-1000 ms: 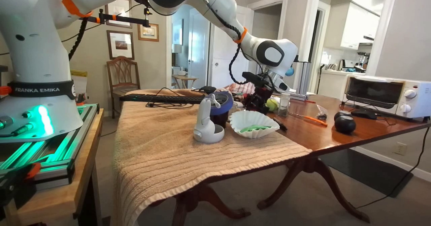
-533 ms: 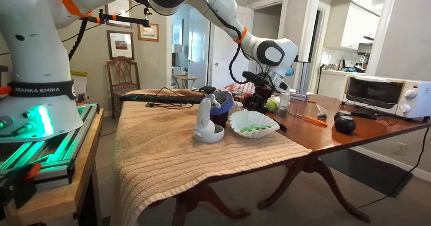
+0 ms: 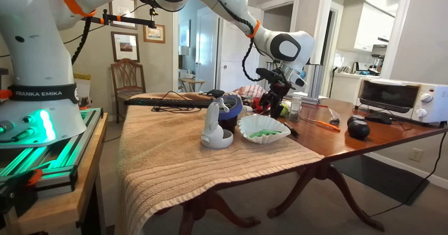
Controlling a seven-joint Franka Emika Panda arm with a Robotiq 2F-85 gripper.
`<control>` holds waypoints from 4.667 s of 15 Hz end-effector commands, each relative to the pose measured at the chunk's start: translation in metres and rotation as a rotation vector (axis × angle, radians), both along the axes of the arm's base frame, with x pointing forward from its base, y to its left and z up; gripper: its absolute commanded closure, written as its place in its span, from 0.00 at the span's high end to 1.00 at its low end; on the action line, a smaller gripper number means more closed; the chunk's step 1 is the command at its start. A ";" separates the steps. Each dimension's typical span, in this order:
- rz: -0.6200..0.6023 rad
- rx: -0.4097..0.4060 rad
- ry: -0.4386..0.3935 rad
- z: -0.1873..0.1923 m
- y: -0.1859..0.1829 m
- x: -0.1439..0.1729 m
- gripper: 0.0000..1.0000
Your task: Put the spoon inside the black cup
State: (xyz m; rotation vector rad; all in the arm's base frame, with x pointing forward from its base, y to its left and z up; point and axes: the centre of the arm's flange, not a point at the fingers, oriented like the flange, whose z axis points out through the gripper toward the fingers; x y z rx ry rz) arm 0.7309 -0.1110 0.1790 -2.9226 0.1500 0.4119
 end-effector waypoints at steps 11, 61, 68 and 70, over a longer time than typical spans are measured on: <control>-0.028 -0.015 0.031 0.002 0.022 -0.003 0.00; -0.045 0.033 0.025 -0.019 0.065 -0.014 0.03; -0.101 0.043 0.009 -0.004 0.043 -0.007 0.01; -0.132 0.053 0.003 0.000 0.030 -0.004 0.02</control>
